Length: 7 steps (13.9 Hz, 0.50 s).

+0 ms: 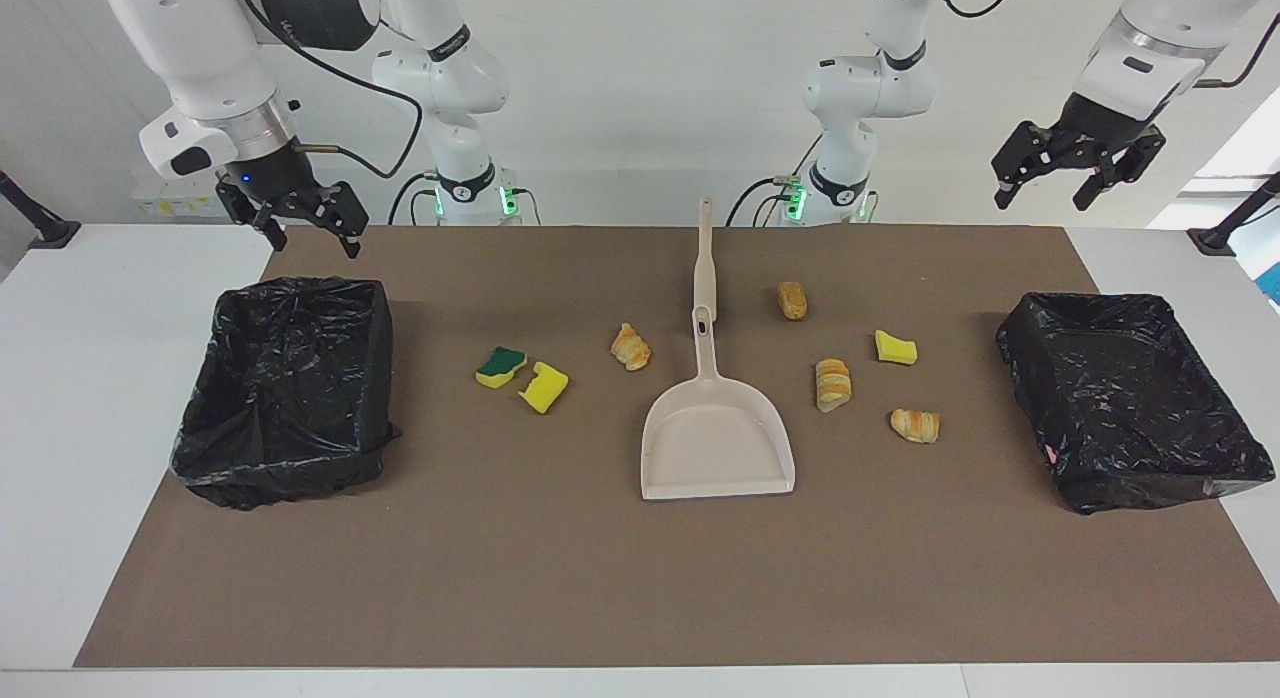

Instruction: Sweep and dump trash in bin

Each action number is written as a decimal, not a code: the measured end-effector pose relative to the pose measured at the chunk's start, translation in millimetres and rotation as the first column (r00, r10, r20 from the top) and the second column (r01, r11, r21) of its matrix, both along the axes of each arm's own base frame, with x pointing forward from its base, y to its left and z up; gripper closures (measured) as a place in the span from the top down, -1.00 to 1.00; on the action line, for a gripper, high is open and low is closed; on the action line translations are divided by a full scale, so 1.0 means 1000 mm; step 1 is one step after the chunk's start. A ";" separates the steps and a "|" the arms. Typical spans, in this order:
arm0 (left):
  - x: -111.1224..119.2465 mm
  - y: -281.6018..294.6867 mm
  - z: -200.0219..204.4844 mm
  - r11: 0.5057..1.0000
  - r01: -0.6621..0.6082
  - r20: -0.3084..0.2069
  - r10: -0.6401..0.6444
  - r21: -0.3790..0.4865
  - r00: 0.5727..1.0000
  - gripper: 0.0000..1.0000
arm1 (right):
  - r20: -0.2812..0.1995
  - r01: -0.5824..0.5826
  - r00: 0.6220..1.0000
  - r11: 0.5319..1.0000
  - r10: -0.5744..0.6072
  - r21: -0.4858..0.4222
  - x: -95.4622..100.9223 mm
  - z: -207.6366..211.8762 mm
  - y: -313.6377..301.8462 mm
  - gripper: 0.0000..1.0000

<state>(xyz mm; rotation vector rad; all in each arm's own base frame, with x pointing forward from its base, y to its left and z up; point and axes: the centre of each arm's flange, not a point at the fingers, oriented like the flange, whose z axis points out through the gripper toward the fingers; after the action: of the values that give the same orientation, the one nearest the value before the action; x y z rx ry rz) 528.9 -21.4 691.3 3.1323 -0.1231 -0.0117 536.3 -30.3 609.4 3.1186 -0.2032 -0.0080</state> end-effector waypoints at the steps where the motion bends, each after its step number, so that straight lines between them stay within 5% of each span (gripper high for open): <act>1: 0.000 0.000 0.000 1.000 0.000 0.000 0.000 0.000 1.000 1.00 | 0.000 0.000 1.000 1.000 0.000 0.000 0.000 0.000 0.000 1.00; 7: -0.003 -0.001 0.005 1.000 0.003 0.010 -0.003 -0.001 1.000 1.00 | 0.000 0.000 1.000 1.000 0.000 0.000 0.000 0.000 0.000 1.00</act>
<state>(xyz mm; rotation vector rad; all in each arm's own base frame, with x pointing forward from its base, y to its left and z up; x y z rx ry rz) 526.2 -22.9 696.0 3.1320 -0.1280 0.0041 536.3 -30.3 609.4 3.1186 -0.2032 -0.0080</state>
